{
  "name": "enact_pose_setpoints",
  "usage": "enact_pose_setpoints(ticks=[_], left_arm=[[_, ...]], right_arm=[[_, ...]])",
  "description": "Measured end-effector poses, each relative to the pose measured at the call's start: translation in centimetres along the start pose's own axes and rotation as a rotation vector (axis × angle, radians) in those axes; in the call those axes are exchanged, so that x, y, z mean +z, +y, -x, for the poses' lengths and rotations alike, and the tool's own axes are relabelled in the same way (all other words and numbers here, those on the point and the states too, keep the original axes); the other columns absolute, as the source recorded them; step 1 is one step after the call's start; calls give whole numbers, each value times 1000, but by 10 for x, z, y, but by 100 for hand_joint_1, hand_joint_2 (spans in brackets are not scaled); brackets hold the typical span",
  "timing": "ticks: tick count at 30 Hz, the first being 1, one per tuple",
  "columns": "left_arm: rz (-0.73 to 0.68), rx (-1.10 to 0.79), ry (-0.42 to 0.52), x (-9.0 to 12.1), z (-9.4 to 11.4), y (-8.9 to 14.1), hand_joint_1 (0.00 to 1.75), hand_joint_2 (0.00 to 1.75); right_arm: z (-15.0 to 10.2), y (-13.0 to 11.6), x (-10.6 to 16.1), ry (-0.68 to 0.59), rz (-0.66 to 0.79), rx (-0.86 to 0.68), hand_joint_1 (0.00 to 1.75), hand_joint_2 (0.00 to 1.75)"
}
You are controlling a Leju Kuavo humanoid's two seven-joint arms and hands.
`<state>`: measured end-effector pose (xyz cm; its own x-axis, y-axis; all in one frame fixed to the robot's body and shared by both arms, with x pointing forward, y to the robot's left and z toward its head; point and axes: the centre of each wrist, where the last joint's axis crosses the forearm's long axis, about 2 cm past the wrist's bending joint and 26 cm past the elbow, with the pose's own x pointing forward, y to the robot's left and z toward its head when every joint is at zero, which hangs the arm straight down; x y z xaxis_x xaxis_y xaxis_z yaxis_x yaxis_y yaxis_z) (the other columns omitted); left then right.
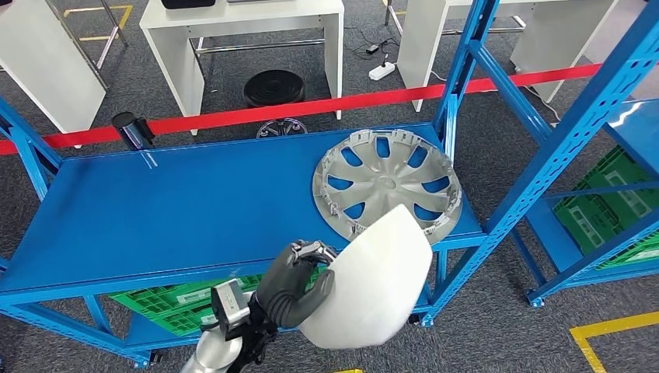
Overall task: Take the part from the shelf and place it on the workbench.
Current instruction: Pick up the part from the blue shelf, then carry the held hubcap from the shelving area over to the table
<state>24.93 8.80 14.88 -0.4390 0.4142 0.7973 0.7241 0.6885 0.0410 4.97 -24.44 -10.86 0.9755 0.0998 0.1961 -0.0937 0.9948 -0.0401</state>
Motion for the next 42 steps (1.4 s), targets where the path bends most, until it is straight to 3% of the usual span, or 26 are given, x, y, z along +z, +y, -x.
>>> enact_pose_setpoints(ticks=[10,30,42], left_arm=[[119,43,-82,-8,-5,-26,175,175],[109,-79,-138,-9,-7,-33,175,175],[123,-71,-126,-7,-4,-37,175,175]], right_arm=[[0,1,0,3,-2,21,0,0],[-2,2,0,-2,-4,42,0,0],[-4,1,0,2,0,33,0,0]])
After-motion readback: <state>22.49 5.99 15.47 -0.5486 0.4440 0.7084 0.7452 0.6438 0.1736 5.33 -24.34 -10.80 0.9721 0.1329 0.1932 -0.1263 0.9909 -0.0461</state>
